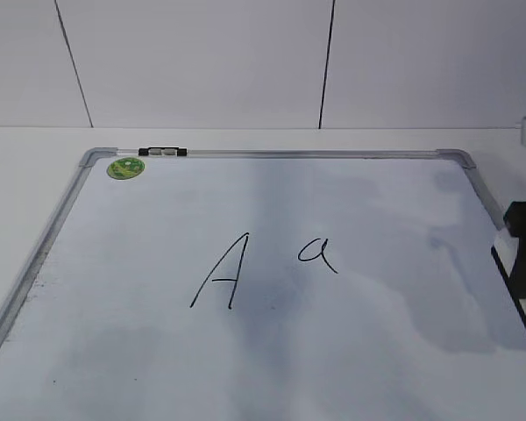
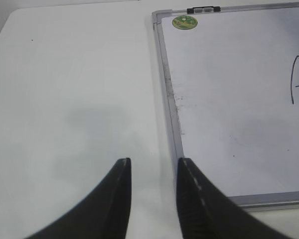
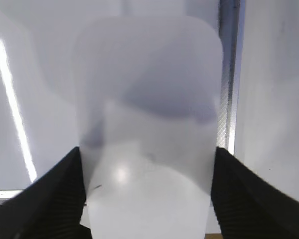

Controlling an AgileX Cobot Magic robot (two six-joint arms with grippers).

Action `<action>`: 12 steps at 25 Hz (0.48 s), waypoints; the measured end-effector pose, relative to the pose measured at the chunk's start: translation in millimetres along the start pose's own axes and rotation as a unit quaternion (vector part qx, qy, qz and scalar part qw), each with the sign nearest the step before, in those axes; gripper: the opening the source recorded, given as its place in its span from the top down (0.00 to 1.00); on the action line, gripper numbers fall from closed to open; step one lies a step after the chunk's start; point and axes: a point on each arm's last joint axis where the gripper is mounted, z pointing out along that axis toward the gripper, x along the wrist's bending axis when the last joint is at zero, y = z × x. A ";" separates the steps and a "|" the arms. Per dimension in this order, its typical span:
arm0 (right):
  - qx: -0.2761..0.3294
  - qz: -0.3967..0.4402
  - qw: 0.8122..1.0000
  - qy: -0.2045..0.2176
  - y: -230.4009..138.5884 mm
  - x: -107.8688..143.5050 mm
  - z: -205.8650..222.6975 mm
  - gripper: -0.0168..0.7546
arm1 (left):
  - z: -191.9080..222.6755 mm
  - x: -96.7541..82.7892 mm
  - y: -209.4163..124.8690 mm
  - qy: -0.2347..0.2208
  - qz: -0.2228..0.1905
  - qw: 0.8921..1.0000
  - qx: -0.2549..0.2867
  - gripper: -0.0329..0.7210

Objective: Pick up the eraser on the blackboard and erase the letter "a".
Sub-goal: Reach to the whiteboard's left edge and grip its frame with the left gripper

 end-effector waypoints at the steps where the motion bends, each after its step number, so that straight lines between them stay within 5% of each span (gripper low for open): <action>1: -0.004 0.000 1.000 0.003 0.9 0.6 -4.6 0.25 | 0.0 0.0 0.0 0.000 0.000 1.000 0.000 0.64; 12: -0.038 -0.040 0.998 0.014 7.3 22.9 -25.2 0.26 | 0.0 0.0 0.0 0.000 0.000 1.000 0.000 0.65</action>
